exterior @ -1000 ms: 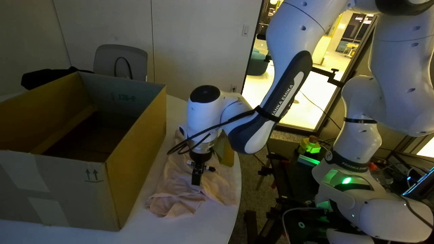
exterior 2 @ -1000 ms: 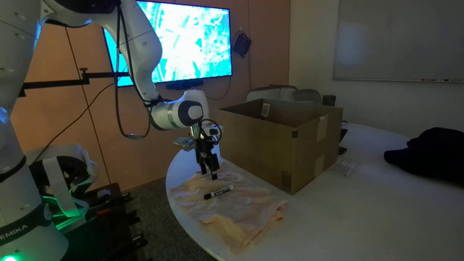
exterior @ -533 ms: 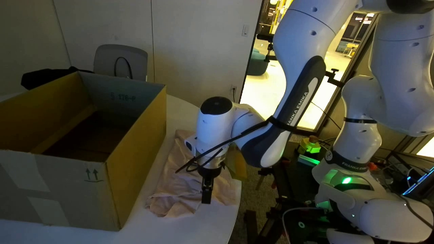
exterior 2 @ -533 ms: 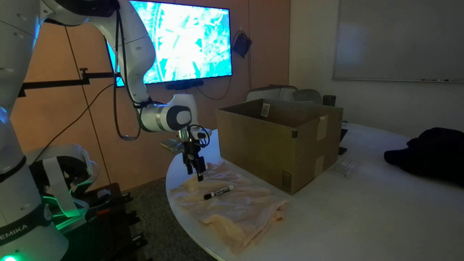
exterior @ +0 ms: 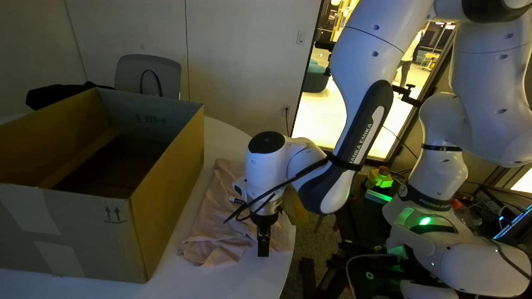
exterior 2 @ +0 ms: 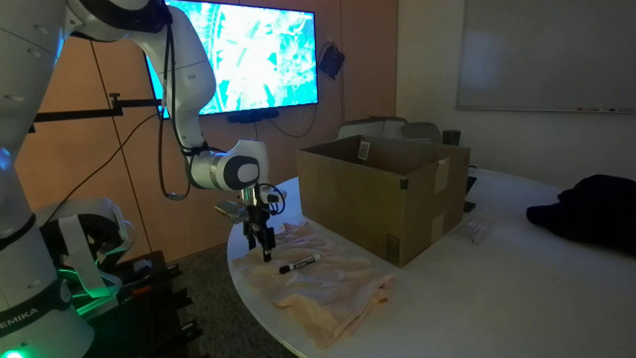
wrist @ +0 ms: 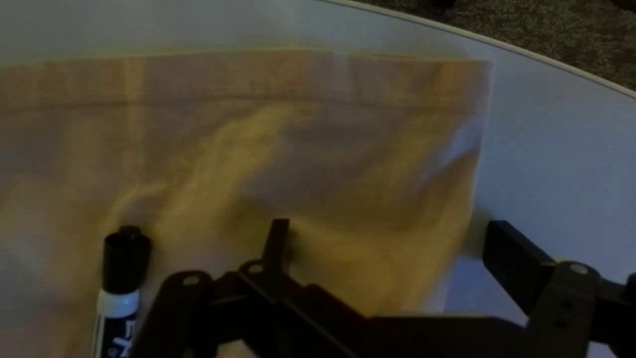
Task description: Pick up the marker and wrap it on the cloth, then pick up the cloth and put it in the box
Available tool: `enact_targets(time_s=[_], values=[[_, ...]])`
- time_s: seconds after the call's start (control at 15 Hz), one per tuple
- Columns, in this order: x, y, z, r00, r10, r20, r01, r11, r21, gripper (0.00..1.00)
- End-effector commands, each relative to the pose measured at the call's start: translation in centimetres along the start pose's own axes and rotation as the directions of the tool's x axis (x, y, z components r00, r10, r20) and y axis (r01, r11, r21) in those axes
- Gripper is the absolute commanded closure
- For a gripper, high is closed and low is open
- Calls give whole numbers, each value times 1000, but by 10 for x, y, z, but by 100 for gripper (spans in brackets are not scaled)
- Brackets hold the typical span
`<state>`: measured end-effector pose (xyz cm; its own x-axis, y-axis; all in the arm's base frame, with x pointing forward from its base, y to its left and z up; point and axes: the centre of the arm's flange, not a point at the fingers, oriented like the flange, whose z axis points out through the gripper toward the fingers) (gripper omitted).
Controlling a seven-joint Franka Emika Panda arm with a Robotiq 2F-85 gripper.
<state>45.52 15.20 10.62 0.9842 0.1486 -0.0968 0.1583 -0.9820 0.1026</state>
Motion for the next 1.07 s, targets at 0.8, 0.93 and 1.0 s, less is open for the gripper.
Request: enact_targets(time_s=[0.8, 0.93, 1.0], values=[[35, -1, -11, 992, -24, -125, 38, 994, 105, 0], [44, 0, -8, 991, -21, -130, 33, 995, 91, 0], [48, 0, -4, 992, -19, -127, 30, 996, 83, 0]])
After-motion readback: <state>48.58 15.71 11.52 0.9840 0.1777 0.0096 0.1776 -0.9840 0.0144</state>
